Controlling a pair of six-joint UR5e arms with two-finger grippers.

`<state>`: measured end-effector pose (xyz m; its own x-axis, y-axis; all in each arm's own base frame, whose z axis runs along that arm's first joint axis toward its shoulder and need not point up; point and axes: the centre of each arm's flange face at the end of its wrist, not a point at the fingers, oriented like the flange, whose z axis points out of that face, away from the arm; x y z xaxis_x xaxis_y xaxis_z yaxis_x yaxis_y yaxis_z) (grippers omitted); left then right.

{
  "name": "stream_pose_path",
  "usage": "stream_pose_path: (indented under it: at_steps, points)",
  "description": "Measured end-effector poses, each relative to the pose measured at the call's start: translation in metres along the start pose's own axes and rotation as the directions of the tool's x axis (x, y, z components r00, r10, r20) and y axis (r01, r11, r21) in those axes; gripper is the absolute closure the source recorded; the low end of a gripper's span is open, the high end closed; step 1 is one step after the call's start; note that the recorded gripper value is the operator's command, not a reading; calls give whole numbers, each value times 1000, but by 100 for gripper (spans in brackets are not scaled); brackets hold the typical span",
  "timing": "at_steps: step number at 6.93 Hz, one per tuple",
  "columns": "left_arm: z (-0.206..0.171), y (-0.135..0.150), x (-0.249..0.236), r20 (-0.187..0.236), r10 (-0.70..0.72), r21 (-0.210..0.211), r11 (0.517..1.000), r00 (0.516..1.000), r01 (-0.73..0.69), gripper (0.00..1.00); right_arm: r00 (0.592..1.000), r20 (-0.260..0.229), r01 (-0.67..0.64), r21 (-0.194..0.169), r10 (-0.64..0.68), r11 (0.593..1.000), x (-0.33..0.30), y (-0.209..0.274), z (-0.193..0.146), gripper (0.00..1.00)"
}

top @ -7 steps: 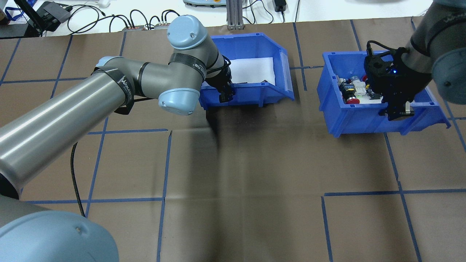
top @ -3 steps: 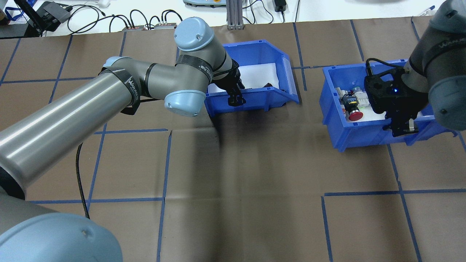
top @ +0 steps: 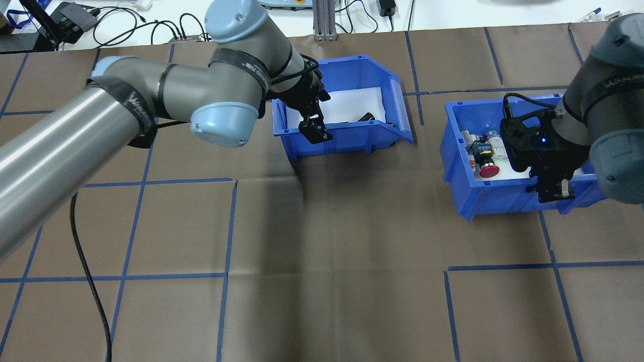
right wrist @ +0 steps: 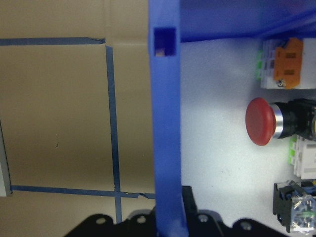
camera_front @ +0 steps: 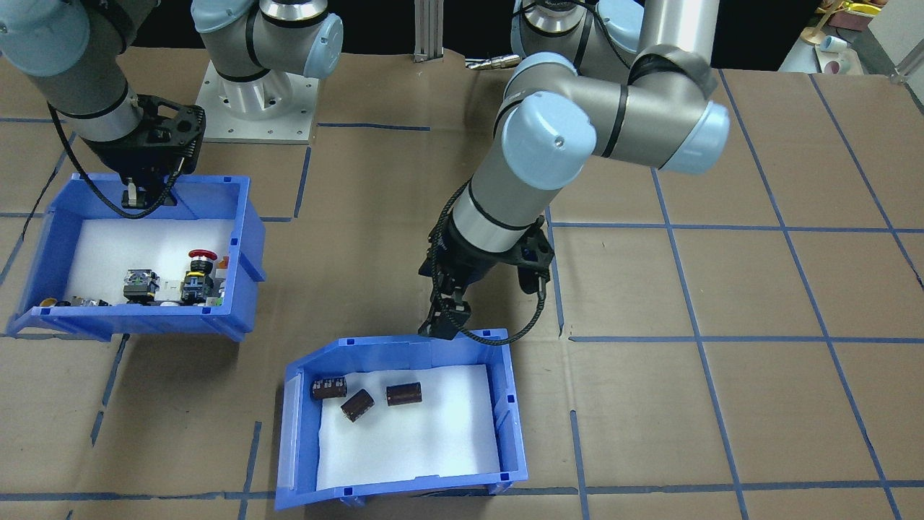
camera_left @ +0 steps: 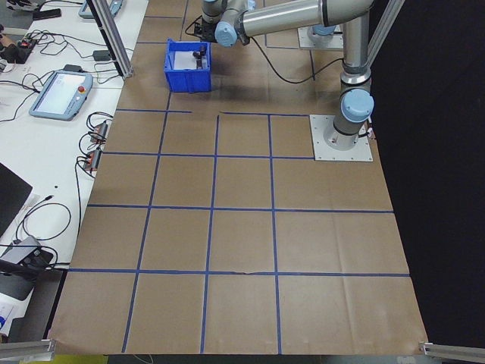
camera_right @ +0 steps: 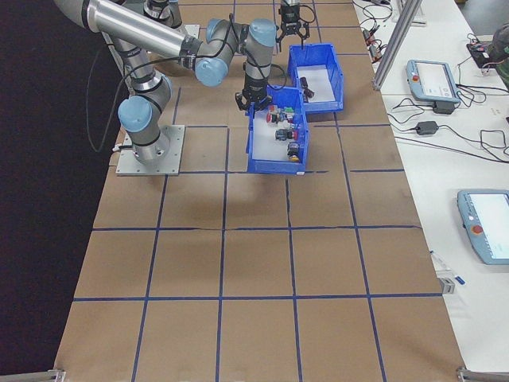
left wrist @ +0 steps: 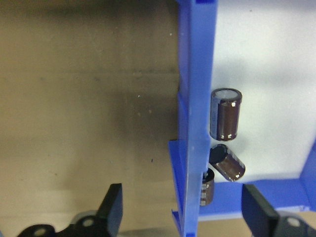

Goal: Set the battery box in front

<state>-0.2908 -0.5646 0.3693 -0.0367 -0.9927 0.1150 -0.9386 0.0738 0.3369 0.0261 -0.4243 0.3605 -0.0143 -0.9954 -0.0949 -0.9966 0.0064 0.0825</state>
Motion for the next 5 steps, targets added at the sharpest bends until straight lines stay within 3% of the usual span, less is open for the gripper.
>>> stream_pose_path:
  at_steps: [2, 3, 4, 5]
  points:
    - [-79, -40, -15, 45, 267, 76, 960, 963, -270, 1, 999, 7, -32, 3, 32, 999, -35, -25, 13, 94]
    - [-112, -58, -23, 88, 449, 107, 883, 889, -456, 1, 999, 2, -46, 0, 46, 999, -49, -45, 15, 94]
    - [-141, -76, -26, 139, 637, 123, 748, 758, -652, 1, 999, -4, -52, -6, 52, 999, -59, -70, 15, 94]
    - [-168, -97, -22, 200, 816, 115, 531, 543, -840, 1, 998, -10, -58, -12, 58, 998, -69, -99, 15, 94]
